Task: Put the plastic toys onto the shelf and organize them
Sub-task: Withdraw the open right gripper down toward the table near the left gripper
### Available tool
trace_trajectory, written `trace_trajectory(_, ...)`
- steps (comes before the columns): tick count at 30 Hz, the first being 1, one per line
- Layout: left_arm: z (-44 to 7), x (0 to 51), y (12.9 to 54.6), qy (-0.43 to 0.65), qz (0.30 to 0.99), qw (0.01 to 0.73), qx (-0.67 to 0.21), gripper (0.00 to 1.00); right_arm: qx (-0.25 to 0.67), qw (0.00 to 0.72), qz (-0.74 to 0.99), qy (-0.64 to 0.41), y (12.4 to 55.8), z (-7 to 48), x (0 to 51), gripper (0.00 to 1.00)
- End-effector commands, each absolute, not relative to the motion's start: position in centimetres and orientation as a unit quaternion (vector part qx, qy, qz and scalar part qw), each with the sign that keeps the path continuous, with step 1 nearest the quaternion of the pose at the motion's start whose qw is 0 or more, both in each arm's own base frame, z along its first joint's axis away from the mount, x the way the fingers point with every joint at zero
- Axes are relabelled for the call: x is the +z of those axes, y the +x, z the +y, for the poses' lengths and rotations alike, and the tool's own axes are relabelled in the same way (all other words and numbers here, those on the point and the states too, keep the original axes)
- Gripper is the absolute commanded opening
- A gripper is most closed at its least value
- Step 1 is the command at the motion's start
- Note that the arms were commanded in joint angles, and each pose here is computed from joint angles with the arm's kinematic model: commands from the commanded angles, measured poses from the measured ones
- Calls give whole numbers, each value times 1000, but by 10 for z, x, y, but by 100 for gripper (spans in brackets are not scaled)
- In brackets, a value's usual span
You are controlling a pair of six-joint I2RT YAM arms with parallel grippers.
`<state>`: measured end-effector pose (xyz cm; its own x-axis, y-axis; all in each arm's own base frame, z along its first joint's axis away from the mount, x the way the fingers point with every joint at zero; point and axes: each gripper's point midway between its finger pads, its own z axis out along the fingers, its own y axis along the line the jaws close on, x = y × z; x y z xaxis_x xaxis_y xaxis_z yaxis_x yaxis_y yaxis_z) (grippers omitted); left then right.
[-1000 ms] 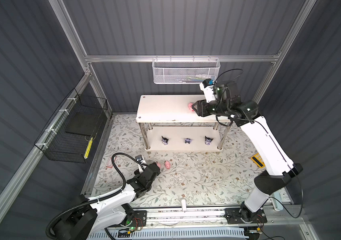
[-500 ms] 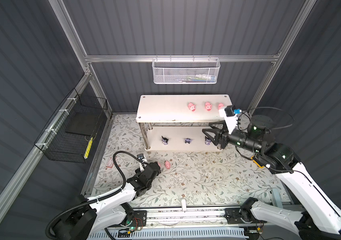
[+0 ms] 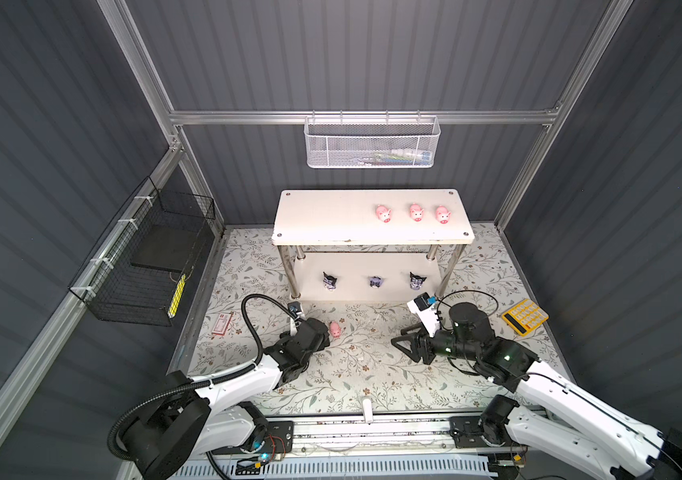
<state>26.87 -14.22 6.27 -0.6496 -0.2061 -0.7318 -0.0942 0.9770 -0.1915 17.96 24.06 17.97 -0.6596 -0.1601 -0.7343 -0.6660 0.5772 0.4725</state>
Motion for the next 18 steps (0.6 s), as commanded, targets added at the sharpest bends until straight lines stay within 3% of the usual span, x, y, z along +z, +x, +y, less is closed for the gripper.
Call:
trace_trajectory(1,-148,71,277,-66,907,412,-62,89,423,347,802,-240,186,254,193,55)
trace_trajectory(12,-155,59,279,-48,919,388,-50,89,419,317,821,-221,193,260,154,55)
trace_trajectory(18,-154,47,276,-51,925,374,-50,84,413,306,830,-218,193,260,142,56)
